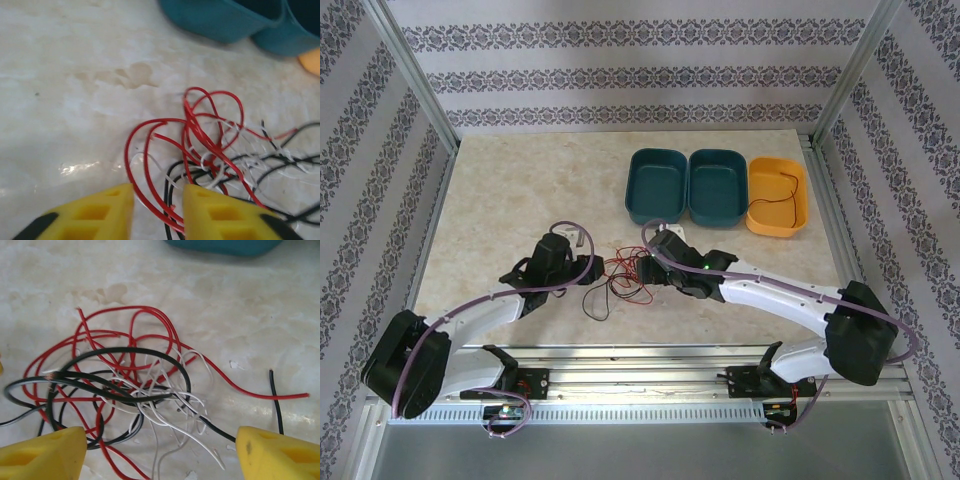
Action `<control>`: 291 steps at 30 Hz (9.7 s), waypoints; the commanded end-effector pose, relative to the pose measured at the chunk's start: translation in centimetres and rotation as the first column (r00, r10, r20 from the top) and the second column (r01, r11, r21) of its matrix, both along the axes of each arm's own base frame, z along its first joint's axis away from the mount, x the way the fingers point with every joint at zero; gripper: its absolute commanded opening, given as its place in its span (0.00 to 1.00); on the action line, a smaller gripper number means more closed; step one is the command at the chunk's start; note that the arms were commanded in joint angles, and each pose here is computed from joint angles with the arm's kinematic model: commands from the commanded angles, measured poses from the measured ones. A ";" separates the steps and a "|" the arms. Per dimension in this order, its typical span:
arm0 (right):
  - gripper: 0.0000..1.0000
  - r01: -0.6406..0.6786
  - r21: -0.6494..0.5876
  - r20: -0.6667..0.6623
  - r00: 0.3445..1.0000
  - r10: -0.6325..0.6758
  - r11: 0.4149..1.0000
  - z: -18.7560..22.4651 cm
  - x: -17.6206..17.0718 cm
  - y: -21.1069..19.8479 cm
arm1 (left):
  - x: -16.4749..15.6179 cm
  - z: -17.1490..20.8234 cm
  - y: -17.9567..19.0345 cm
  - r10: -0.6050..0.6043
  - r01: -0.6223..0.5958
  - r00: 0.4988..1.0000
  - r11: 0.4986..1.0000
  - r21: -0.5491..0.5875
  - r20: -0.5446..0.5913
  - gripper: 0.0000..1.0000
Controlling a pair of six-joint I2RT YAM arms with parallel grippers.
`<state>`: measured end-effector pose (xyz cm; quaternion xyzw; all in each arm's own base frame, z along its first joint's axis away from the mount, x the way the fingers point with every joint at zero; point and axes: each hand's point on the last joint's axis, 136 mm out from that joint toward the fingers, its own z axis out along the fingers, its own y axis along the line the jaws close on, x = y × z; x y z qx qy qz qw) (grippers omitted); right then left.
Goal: Untangle the cables
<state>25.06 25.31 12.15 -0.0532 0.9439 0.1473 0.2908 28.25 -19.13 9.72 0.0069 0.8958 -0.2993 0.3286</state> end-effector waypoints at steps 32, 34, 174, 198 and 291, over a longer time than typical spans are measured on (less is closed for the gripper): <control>0.30 -0.145 -0.025 -0.042 0.989 0.144 0.989 -2.6 -3.7 3.5 | 1.9 -2.1 -3.2 -0.044 0.042 0.999 0.997 -0.059 -0.026 0.48; 0.27 -0.154 -0.029 -0.045 0.987 0.153 0.988 -2.7 -3.6 3.9 | 1.9 -2.2 -3.2 -0.041 0.040 0.999 0.997 -0.060 -0.028 0.47; 0.00 -0.518 0.254 0.643 0.722 0.258 0.817 34.7 -1.3 3.9 | 5.2 5.0 1.6 0.060 -0.055 0.983 0.998 -0.036 0.175 0.99; 0.00 -0.098 0.326 0.646 0.750 -0.146 0.940 37.7 5.5 -10.4 | 4.7 4.4 2.1 0.076 -0.073 0.982 0.997 -0.024 0.174 0.99; 0.00 0.539 -0.005 0.190 0.828 -0.528 0.842 5.3 19.8 -32.8 | 3.1 2.8 3.5 0.097 -0.101 0.985 0.995 0.026 0.145 0.99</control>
